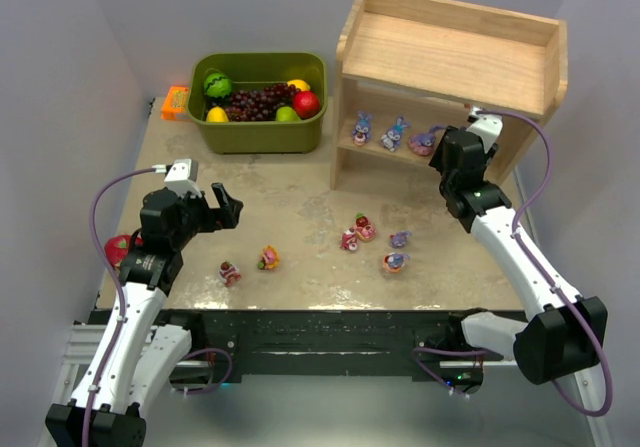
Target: Place and organize the plastic toys onto the shelf
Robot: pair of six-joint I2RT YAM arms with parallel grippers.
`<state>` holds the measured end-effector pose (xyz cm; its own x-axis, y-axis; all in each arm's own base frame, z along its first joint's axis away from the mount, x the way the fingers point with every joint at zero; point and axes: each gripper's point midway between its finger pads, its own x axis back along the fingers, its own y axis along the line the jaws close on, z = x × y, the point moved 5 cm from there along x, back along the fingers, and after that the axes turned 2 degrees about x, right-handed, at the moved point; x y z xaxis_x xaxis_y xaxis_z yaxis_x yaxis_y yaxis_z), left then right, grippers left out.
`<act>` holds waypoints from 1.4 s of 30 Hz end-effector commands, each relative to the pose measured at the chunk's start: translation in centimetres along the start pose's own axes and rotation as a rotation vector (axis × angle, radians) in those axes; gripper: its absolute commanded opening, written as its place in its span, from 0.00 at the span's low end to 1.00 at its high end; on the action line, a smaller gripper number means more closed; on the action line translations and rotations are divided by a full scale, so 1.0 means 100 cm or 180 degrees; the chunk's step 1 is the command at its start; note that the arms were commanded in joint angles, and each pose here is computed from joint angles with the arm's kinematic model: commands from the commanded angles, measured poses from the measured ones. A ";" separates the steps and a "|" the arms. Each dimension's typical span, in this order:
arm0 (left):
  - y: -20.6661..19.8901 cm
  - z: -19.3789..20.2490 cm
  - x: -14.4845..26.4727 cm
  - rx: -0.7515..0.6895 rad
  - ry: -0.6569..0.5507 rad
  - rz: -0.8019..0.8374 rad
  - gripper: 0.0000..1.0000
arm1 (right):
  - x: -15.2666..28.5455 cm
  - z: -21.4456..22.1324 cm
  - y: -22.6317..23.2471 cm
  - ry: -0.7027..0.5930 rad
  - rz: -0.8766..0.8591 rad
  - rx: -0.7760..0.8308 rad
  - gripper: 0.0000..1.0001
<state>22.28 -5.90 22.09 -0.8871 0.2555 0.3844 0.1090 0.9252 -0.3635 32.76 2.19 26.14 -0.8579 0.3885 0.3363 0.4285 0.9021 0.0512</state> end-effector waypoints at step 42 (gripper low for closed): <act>0.000 -0.002 -0.001 -0.0055 -0.0047 0.0010 0.99 | 0.013 -0.016 -0.004 -0.0078 -0.0102 0.0004 0.84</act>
<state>22.30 -5.89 22.05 -0.8867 0.2547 0.3859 0.1078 0.9255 -0.3632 32.60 2.14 25.58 -0.8563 0.3841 0.3454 0.4192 0.9074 0.0302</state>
